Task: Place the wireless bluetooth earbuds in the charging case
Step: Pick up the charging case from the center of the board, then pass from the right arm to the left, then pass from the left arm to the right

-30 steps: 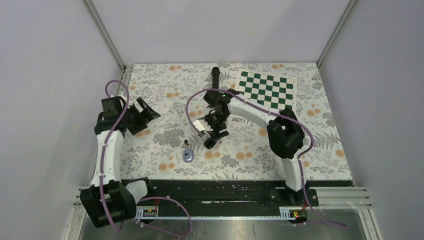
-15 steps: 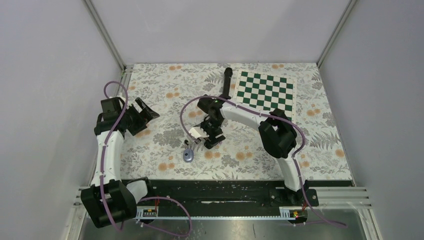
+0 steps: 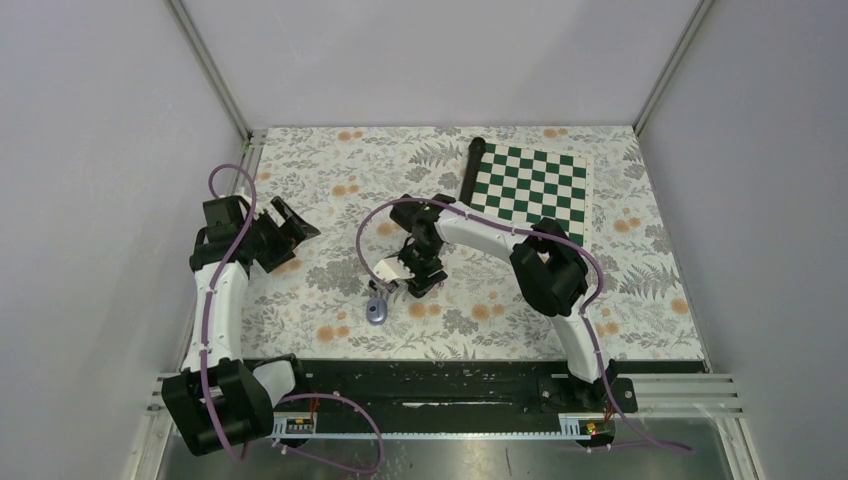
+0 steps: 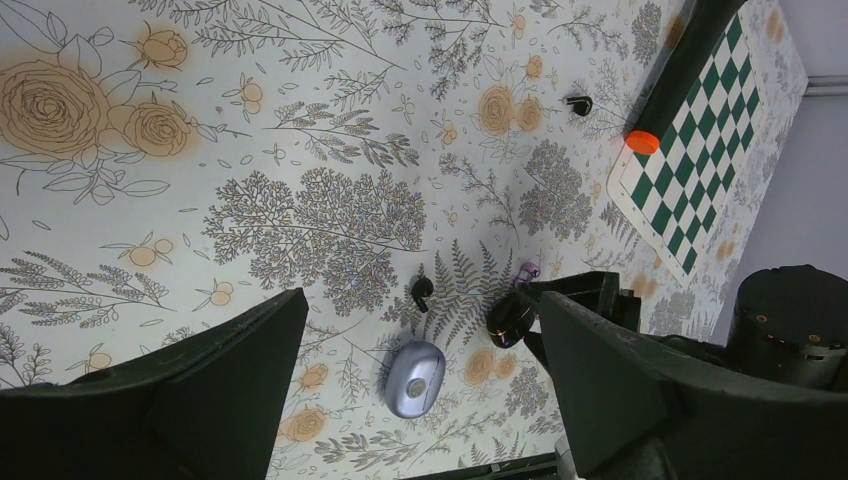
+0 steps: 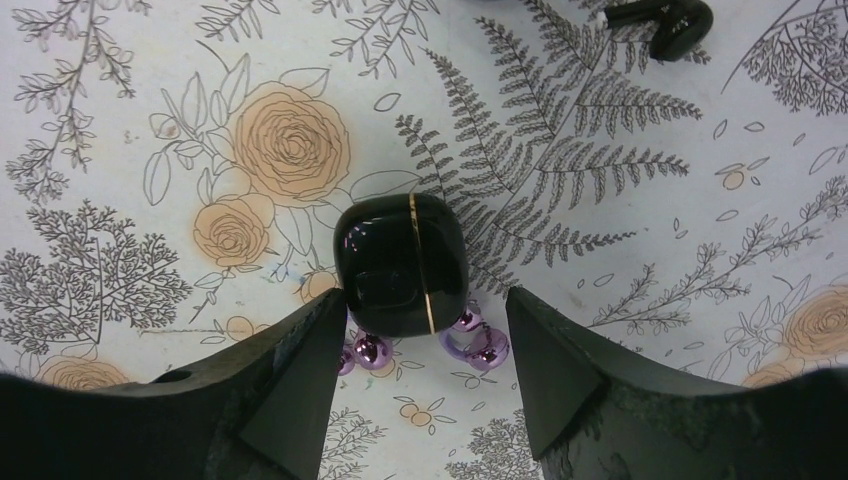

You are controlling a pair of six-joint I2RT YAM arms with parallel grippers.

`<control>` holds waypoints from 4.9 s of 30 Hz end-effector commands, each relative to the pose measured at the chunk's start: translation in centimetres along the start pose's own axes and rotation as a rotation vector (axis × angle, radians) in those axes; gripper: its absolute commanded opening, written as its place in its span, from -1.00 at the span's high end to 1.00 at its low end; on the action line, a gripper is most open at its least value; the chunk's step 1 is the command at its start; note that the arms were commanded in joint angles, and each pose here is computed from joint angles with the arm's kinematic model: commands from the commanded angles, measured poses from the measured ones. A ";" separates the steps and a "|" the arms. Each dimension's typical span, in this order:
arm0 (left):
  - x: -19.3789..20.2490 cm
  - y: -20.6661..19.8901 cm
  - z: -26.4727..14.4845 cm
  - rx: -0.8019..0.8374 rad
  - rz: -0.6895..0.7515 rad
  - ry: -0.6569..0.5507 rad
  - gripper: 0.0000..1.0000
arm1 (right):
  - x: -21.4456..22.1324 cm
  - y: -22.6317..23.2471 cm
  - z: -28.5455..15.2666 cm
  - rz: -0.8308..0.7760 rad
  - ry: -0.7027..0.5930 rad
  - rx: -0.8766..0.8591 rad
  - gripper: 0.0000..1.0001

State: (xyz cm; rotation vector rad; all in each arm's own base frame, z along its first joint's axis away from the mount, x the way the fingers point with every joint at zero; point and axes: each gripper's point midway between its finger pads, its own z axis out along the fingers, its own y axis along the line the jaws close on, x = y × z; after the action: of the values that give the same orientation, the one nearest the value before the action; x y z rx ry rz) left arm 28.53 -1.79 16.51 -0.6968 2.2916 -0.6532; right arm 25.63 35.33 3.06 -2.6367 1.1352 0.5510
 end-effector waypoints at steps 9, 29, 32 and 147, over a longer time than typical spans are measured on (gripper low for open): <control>-0.7 -0.7 0.0 0.036 0.000 -0.020 -0.74 | 0.9 0.3 0.9 0.045 0.043 0.001 -0.25; -0.7 -0.7 0.8 0.042 -0.023 0.018 -0.67 | -0.5 -0.1 0.0 0.151 0.013 0.067 0.25; -1.2 -1.0 1.0 0.055 -0.021 0.020 -0.65 | -1.8 -1.1 -2.4 0.222 -0.017 0.178 0.31; 10.4 -21.0 -5.8 1.402 1.204 -0.024 1.00 | -12.7 -1.4 -23.1 0.707 -0.670 0.346 -0.20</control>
State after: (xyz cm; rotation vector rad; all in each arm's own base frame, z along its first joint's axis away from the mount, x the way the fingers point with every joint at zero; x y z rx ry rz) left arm 24.14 -22.05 26.94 1.1657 1.3308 -1.2253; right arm 25.81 37.12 28.18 -1.4691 1.7292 1.1411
